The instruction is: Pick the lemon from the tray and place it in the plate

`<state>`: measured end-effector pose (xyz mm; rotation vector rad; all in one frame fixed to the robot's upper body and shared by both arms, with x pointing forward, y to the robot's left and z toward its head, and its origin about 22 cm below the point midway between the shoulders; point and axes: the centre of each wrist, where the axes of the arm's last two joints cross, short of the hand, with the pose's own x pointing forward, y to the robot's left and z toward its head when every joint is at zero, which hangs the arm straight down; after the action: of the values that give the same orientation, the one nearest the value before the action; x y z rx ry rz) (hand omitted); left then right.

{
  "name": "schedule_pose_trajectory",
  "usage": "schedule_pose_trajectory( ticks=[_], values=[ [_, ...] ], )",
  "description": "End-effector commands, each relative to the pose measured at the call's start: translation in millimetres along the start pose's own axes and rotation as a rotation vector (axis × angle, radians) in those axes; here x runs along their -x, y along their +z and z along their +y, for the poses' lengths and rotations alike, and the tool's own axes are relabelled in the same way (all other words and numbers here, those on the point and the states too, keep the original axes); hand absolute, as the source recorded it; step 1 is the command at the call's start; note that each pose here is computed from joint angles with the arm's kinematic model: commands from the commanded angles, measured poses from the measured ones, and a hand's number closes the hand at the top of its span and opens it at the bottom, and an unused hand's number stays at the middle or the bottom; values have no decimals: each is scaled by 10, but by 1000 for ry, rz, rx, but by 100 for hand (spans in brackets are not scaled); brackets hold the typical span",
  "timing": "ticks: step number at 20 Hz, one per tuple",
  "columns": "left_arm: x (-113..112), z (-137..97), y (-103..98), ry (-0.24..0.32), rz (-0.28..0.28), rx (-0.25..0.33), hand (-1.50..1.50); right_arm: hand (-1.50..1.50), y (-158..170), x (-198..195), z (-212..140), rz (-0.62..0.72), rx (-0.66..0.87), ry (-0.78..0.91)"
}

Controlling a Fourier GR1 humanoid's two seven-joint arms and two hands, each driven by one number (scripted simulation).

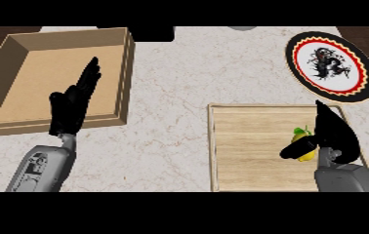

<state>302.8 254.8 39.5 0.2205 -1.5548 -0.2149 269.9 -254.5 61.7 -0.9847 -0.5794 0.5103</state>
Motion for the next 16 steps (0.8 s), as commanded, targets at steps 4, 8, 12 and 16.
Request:
schedule_pose_trajectory(
  ticks=[4, 8, 12, 16],
  values=[
    [-59, -2, -80, -16, -10, -3, 0, -150, -114, 10, 128, 101, -49, 37],
    [-22, 152, -15, -7, 6, 8, 0, -150, -203, 98, 265, 120, -53, 56],
    [-64, 3, -44, -6, -3, -1, 0, 150, -302, 225, 177, 52, 33, 66],
    [-131, 150, 182, -5, -1, 10, 0, 150, -218, 97, 403, 64, 66, 59]
  ],
)
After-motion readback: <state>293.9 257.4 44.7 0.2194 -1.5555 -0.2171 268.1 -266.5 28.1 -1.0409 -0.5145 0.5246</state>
